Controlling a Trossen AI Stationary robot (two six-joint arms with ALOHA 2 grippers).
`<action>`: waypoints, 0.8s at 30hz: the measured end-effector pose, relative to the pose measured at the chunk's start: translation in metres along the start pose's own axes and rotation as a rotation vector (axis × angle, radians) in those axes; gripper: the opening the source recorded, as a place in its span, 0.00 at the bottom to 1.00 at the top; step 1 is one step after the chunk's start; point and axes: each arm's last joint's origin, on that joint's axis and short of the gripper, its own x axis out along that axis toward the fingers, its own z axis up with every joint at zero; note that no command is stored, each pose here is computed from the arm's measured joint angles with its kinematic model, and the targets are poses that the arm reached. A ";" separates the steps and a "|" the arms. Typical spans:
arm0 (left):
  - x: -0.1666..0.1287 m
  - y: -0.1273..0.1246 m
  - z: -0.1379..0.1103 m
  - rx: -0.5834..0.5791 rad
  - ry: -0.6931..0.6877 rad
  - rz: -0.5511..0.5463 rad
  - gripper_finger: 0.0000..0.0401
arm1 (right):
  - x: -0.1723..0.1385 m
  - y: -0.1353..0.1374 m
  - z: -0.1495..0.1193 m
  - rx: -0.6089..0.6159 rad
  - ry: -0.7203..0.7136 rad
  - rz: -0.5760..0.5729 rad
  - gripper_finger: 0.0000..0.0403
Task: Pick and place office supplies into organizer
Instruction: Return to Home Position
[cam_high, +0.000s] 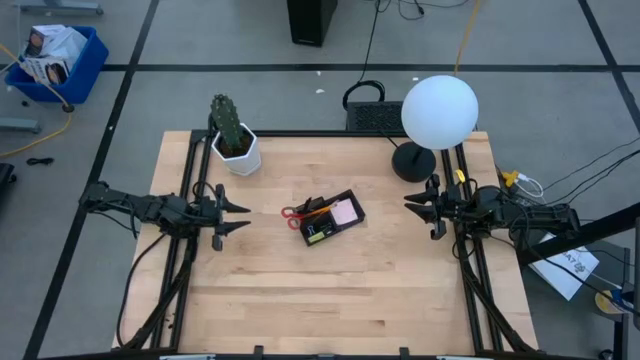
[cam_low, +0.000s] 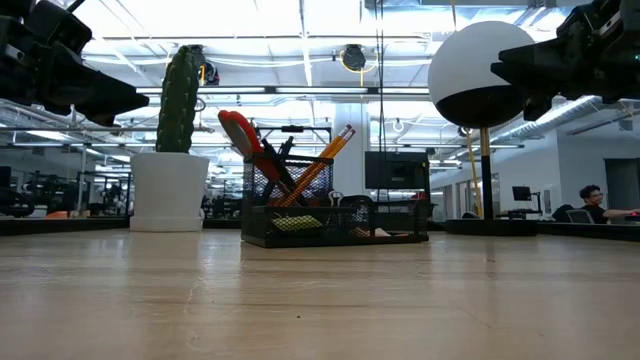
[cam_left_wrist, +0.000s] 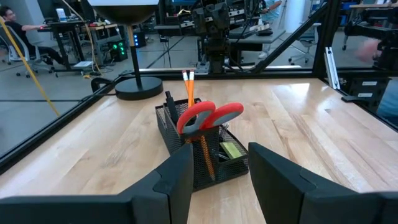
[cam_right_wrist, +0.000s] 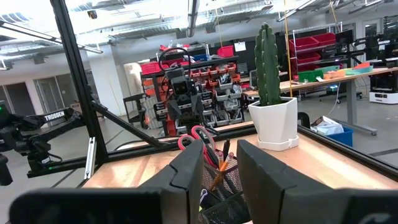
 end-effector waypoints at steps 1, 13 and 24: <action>0.000 0.000 0.000 0.000 0.000 0.000 0.40 | 0.000 0.000 0.000 0.000 0.000 0.000 0.22; 0.000 0.000 0.000 0.000 0.000 0.000 0.40 | 0.000 0.000 0.000 0.000 0.000 0.000 0.23; 0.000 0.000 0.000 0.000 0.000 0.000 0.40 | 0.000 0.000 0.000 0.000 0.000 0.000 0.22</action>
